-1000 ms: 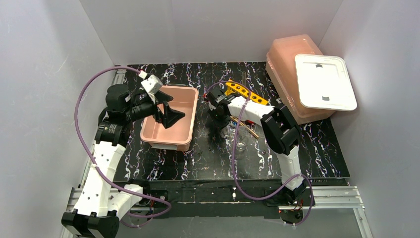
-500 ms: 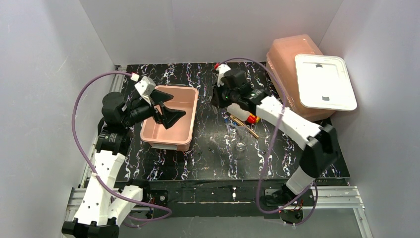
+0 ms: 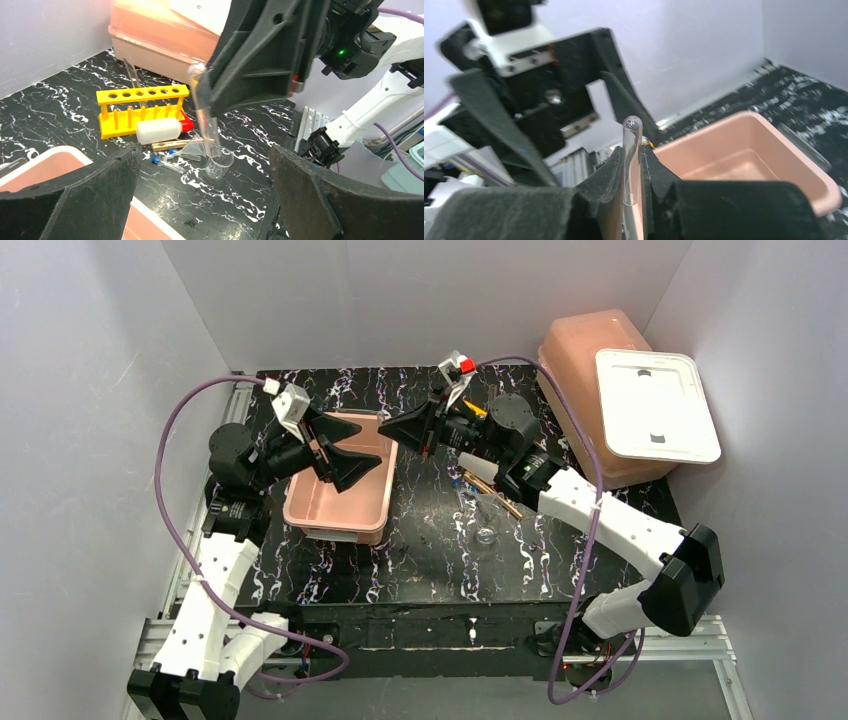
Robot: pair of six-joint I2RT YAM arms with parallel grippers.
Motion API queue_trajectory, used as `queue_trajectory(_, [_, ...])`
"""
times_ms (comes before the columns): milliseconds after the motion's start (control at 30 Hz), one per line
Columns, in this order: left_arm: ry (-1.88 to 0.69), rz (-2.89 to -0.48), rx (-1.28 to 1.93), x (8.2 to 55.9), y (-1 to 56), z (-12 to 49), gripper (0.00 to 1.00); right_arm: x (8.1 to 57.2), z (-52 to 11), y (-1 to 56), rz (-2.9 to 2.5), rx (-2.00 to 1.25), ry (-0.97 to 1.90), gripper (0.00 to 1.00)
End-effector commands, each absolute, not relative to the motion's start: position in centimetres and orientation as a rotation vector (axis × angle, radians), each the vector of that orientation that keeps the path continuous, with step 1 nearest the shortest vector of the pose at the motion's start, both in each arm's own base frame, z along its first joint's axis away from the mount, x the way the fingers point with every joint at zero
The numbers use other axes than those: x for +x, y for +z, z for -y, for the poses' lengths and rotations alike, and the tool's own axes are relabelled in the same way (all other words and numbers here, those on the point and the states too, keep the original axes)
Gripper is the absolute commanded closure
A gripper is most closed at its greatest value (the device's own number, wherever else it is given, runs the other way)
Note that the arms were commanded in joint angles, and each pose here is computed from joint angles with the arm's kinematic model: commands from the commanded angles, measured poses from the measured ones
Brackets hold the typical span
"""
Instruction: Organize the chemistry lab equipment
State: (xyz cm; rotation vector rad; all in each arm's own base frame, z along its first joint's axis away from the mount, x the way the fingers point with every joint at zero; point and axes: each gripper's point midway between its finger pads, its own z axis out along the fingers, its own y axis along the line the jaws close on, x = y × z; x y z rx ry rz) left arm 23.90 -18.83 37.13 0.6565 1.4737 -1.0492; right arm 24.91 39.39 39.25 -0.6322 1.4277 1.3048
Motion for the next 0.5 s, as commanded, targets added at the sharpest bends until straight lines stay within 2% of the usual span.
queue_trajectory(0, [-1.077,-1.367,0.733,22.9,39.9,19.6,0.02,21.7,-39.0,46.7,-1.14,-0.634,1.45,0.99])
queue_trajectory(400, [-1.085,-1.309,0.702,22.4,42.2,19.5,0.02,19.3,-39.9,47.5,-1.043,-0.671,1.51,0.99])
queue_trajectory(467, [-1.101,-1.307,0.719,22.2,42.3,19.7,0.05,19.2,-40.2,47.5,-1.039,-0.683,1.5,0.99])
